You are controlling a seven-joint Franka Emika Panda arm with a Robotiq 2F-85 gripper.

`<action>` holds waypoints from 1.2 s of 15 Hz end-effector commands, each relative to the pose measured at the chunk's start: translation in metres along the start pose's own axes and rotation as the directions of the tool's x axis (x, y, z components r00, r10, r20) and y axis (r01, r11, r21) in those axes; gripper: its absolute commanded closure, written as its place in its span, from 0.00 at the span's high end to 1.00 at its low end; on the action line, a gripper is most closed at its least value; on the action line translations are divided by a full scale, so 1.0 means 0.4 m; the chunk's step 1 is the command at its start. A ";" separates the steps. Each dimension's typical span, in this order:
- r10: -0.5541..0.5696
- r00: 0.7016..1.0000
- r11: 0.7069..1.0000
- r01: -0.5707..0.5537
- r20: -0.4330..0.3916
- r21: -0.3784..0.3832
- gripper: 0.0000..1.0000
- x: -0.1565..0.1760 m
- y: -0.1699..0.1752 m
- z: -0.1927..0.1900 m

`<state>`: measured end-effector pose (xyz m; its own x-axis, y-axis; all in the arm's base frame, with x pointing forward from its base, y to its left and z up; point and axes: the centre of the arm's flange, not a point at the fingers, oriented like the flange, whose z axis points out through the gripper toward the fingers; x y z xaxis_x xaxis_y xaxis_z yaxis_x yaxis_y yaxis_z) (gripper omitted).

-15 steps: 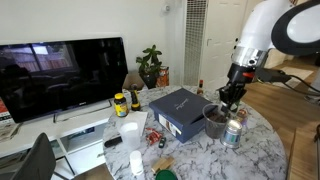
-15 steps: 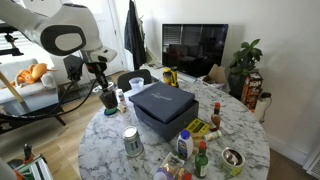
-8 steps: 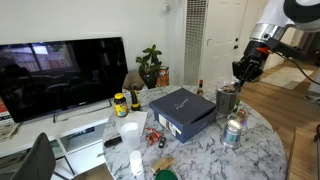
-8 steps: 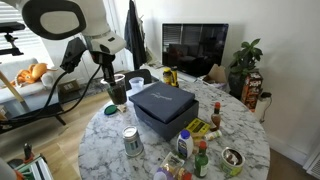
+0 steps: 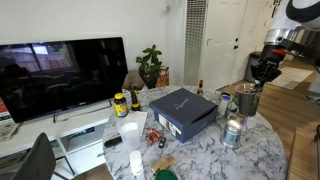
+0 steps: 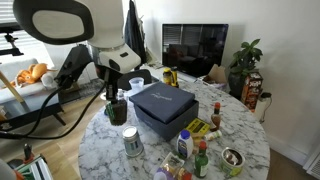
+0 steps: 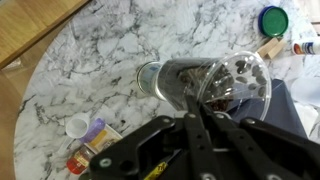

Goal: Flip the silver cup over then place the plastic cup on it

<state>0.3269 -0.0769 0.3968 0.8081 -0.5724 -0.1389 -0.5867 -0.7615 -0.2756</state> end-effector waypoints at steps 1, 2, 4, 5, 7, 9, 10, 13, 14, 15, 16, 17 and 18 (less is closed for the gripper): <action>-0.077 0.997 0.997 0.077 0.017 -0.029 0.02 -0.044 0.080 0.133; -0.108 0.994 0.994 0.108 0.017 -0.028 0.02 -0.036 0.075 0.149; -0.161 0.987 0.986 0.161 0.021 -0.033 0.02 -0.024 0.070 0.174; -0.190 0.981 0.981 0.191 0.030 -0.037 0.02 -0.019 0.069 0.189; -0.232 0.972 0.972 0.232 0.026 -0.041 0.02 -0.008 0.070 0.215; -0.260 0.965 0.965 0.260 0.019 -0.038 0.02 0.004 0.068 0.239; -0.272 0.962 0.962 0.272 0.012 -0.036 0.02 0.009 0.068 0.246; -0.301 0.954 0.954 0.301 -0.005 -0.011 0.02 0.018 0.074 0.261; -0.312 0.950 0.950 0.312 -0.007 0.002 0.02 0.020 0.076 0.264; -0.322 0.947 0.947 0.322 -0.009 0.011 0.02 0.021 0.079 0.264; -0.327 0.945 0.945 0.327 -0.009 0.014 0.02 0.022 0.081 0.266; -0.336 0.942 0.942 0.336 -0.003 0.016 0.02 0.023 0.085 0.269; -0.340 0.940 0.940 0.340 0.004 0.010 0.02 0.024 0.089 0.269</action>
<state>0.3650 -0.0885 0.3092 0.9529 -0.3001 -0.0442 -0.2991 -0.9052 -0.3020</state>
